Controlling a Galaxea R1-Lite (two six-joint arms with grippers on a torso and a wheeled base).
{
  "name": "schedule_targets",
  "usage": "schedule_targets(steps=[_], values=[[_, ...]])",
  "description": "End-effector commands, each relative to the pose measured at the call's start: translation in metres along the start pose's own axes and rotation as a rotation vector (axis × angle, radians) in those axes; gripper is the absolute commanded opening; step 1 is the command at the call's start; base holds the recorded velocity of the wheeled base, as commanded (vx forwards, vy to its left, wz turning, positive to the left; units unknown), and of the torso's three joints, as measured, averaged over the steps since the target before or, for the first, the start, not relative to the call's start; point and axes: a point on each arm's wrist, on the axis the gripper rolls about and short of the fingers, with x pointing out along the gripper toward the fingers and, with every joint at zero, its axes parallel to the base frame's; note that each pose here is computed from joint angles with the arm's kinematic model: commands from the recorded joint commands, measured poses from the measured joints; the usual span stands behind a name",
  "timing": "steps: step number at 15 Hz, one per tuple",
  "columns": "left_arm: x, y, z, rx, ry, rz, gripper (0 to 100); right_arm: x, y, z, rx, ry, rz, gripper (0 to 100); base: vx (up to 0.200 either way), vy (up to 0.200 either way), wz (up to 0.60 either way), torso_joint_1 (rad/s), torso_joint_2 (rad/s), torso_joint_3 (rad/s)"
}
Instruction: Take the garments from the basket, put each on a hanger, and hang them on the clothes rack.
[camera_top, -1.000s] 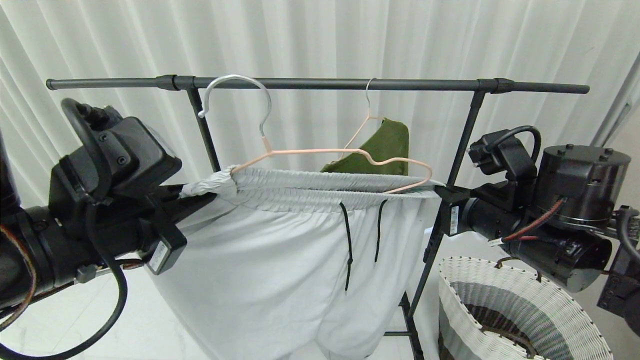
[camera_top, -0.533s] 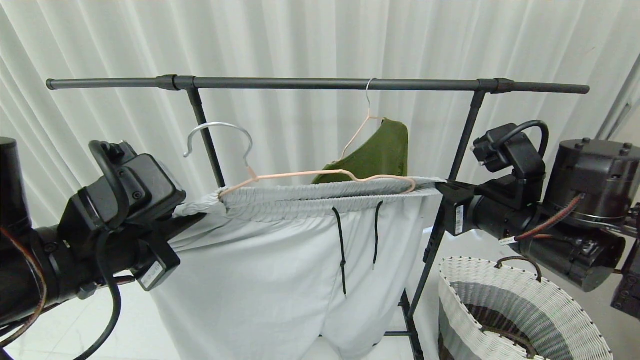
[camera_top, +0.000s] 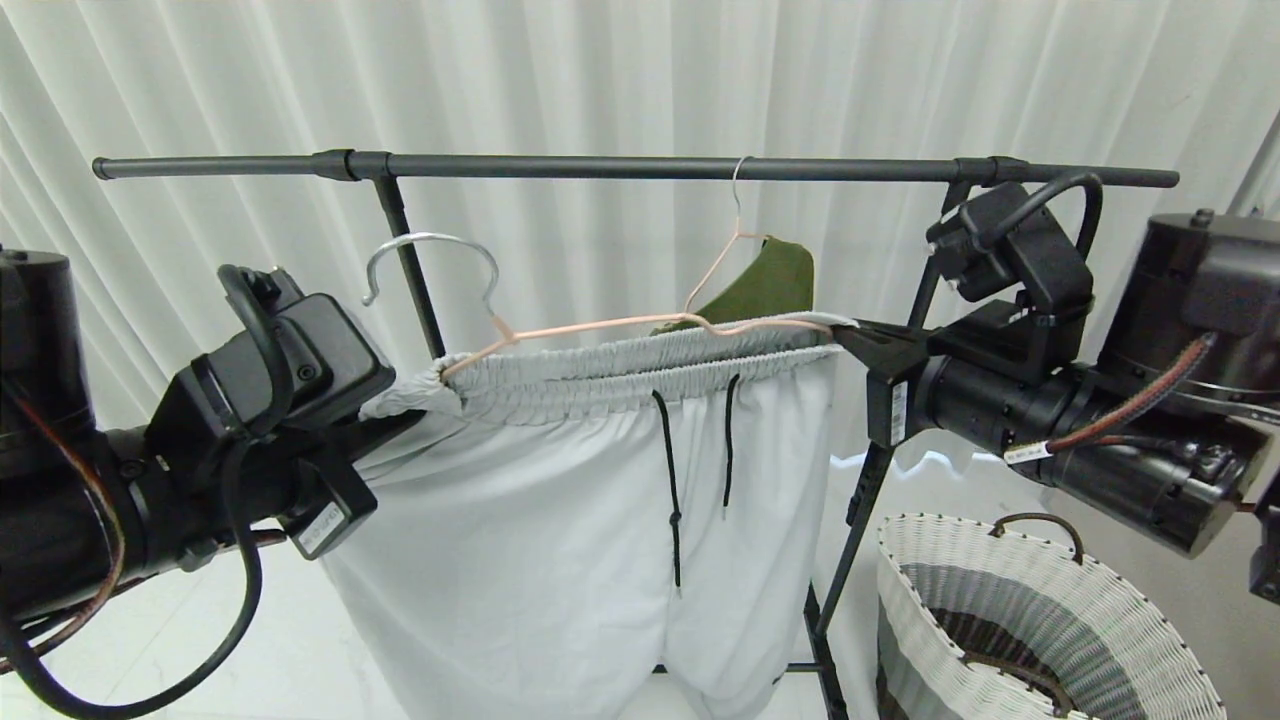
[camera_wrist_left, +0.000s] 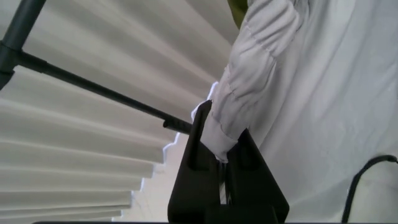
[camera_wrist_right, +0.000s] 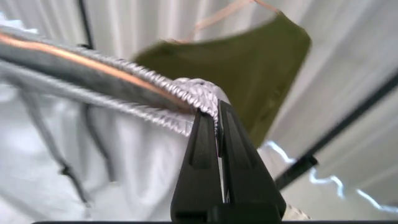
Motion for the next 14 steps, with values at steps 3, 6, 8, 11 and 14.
schedule_targets(steps=[3, 6, 8, 11, 14], values=[[0.006, 0.000, 0.003, 0.006, -0.004, -0.014, 0, 0.003, 0.018, 0.015, -0.003, -0.030, 0.065, 0, 0.000, 0.000, 0.00, 0.000, 0.00, 0.000], [0.006, -0.001, 0.004, 0.041, -0.009, -0.018, 0, -0.003, 0.034, 0.018, -0.005, -0.033, 0.125, 0, 0.000, 0.000, 0.00, 0.000, 0.00, 0.000], [0.007, 0.000, 0.005, 0.041, -0.010, -0.017, 0, -0.006, 0.044, 0.020, -0.007, -0.037, 0.162, 0, 0.000, 0.000, 0.00, 0.000, 0.00, 0.000], [0.014, 0.005, 0.011, 0.032, -0.019, -0.004, 0, -0.008, 0.054, 0.019, -0.009, -0.036, 0.190, 0, 0.000, 0.000, 0.00, 0.000, 0.00, 0.000], [0.016, 0.011, 0.013, 0.027, -0.004, 0.029, 0, -0.005, 0.034, 0.019, -0.022, -0.022, 0.117, 0, 0.000, 0.000, 0.00, 0.000, 0.00, 0.000]])
